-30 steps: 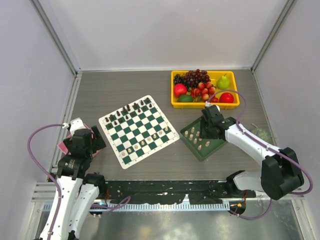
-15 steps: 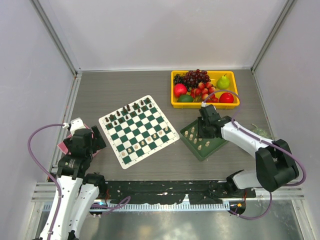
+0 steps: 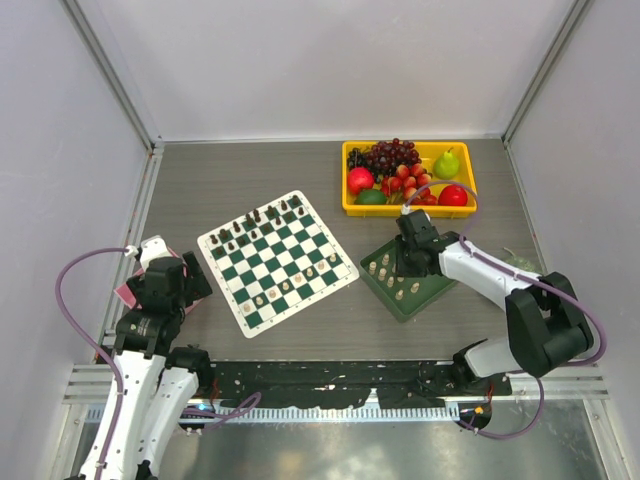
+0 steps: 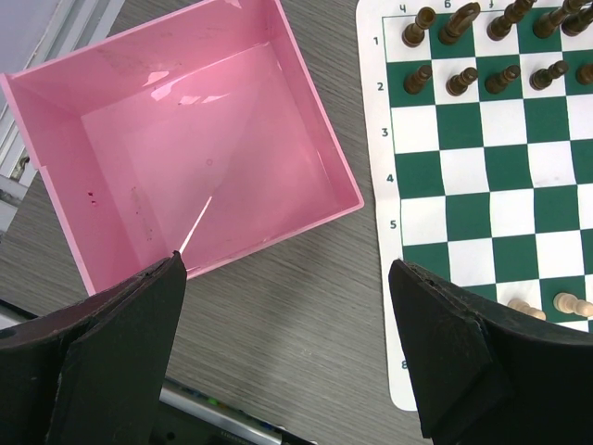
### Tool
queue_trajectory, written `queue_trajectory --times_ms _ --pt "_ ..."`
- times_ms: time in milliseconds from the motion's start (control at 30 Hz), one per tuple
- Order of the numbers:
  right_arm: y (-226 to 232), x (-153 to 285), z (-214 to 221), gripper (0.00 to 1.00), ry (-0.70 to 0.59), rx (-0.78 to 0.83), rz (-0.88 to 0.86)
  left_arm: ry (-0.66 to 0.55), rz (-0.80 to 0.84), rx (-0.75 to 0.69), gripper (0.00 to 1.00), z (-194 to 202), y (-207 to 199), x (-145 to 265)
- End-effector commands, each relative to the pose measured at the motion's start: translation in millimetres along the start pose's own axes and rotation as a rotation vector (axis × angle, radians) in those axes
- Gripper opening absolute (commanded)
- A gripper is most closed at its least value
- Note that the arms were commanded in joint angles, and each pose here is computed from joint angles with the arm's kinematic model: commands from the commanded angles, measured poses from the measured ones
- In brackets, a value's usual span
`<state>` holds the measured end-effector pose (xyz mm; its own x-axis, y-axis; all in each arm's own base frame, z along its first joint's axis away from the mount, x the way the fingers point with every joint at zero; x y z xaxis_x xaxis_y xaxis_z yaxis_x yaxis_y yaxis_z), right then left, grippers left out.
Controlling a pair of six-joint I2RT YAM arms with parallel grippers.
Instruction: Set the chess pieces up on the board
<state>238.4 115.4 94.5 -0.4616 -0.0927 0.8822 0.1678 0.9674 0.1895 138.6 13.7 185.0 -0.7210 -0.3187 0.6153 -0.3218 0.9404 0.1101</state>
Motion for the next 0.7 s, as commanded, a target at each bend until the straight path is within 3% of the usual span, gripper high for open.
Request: queue_trajectory --times_ms 0,333,667 --pt "1.8 -2.5 -9.5 0.31 -0.040 0.012 0.006 -0.028 0.007 0.026 0.99 -9.0 -1.3 1.6" --pt "1.6 11.9 -17.5 0.18 -0.086 0.026 -0.004 -0.027 0.007 0.027 0.99 -9.0 -1.3 1.5" --pt "7.8 74.7 -35.3 0.17 -0.218 -0.002 -0.070 -0.025 0.013 0.027 0.99 -9.2 -2.3 1.0"
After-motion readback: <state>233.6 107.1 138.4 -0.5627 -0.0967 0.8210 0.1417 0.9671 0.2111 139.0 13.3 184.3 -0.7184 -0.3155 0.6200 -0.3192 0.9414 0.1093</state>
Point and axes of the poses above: each gripper's point midway between its finger pads, its own x axis back along the fingers, its own y axis along the line the jaws close on, z = x × y, the point moved 6 cm from there along x, back along the fingers, and after that the axes turned 12 degrees about -x, right-handed, at the moved point
